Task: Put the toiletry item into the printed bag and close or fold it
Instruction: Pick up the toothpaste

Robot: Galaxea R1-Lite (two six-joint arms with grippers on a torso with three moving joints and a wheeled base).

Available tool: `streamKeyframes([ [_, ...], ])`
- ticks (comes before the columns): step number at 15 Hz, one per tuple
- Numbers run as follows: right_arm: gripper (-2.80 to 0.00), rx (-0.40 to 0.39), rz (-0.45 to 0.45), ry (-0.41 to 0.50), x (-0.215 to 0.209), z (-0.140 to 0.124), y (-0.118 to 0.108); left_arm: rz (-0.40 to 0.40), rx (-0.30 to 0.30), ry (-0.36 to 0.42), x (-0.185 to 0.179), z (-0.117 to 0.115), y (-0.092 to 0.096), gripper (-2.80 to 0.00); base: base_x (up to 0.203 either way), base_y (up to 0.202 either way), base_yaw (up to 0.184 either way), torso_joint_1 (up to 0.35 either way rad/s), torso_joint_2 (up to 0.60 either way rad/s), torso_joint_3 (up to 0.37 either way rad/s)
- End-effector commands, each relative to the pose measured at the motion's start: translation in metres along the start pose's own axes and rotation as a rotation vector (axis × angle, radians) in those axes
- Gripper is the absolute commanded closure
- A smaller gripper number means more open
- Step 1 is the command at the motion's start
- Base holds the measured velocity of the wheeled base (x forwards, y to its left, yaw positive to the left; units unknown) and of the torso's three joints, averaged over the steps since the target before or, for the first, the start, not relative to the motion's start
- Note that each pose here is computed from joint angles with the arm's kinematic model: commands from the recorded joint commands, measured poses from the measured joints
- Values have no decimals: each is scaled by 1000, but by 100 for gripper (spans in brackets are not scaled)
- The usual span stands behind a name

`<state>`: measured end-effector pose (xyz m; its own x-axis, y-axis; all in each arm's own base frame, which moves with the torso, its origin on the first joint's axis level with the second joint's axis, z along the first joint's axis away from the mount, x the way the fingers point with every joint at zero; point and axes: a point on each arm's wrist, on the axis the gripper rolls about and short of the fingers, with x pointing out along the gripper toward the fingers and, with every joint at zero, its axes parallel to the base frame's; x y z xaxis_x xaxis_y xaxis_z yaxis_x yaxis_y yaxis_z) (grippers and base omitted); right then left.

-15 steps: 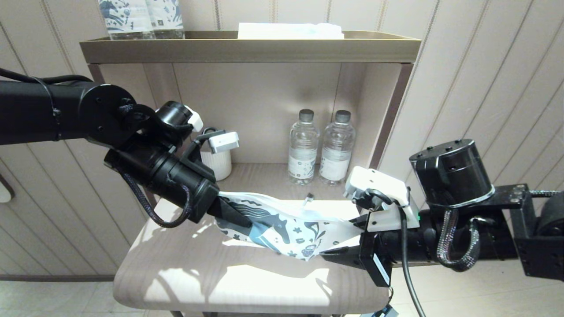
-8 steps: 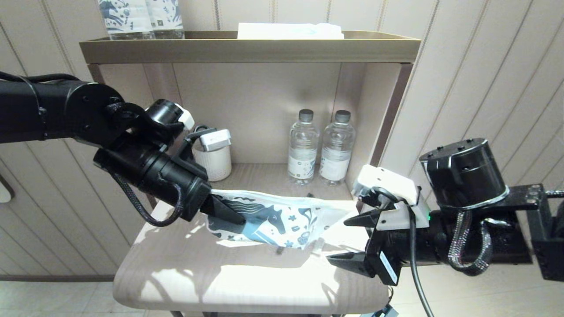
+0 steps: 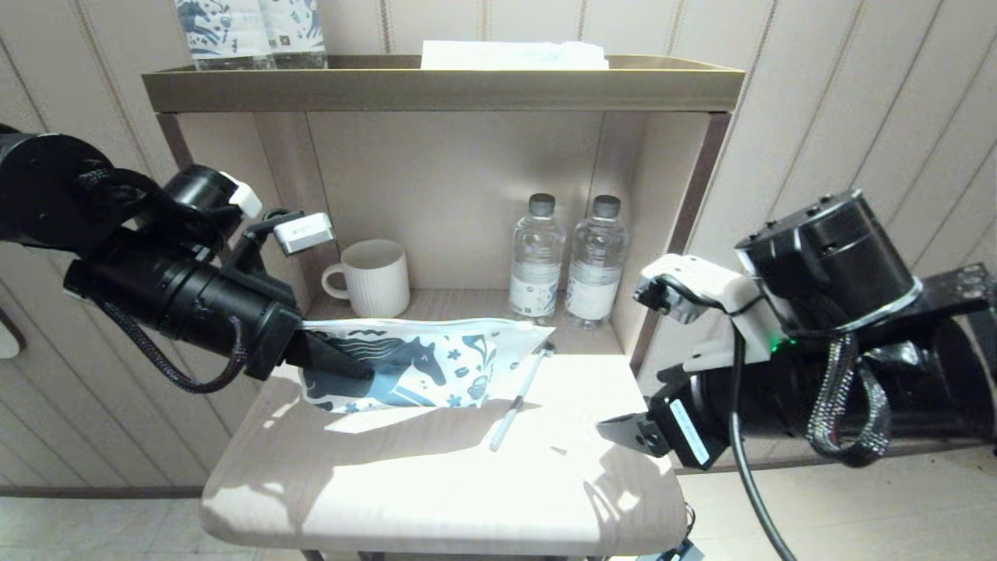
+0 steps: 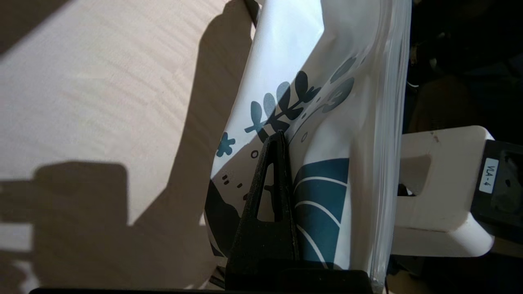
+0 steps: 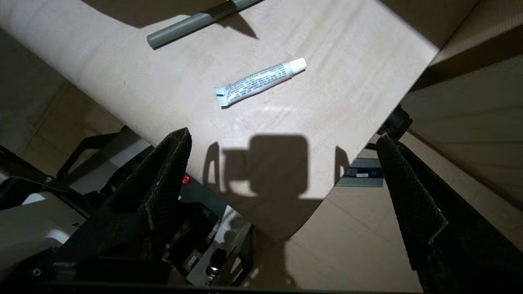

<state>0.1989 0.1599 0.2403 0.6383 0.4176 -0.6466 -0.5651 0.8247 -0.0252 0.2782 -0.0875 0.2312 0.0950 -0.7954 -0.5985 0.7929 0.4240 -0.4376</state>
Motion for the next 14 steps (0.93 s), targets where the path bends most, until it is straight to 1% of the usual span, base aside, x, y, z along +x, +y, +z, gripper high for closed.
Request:
streamKeyframes([
  [1,-280,64,-7,82,16,12,13,3,7,-11,-7,-4,-7,0,0,0,0,0,0,0],
  [3,-280,110,-13,160,32,20,27,5,13,-16,-7,-7,-9,0,0,0,0,0,0,0],
  [5,-280,153,-26,246,48,27,35,5,13,-15,-6,-10,-9,0,0,0,0,0,0,0],
  [8,-280,188,-43,349,70,21,45,5,13,-16,-4,-11,-7,0,0,0,0,0,0,0],
  [10,-280,208,-58,377,74,18,42,3,12,-15,-4,-11,-7,0,0,0,0,0,0,0],
  [12,-280,213,-63,382,77,18,40,0,9,-12,-2,-12,-5,0,0,0,0,0,0,0],
  [14,-280,238,-75,378,83,21,36,0,9,-12,1,-13,-2,0,0,0,0,0,0,0],
])
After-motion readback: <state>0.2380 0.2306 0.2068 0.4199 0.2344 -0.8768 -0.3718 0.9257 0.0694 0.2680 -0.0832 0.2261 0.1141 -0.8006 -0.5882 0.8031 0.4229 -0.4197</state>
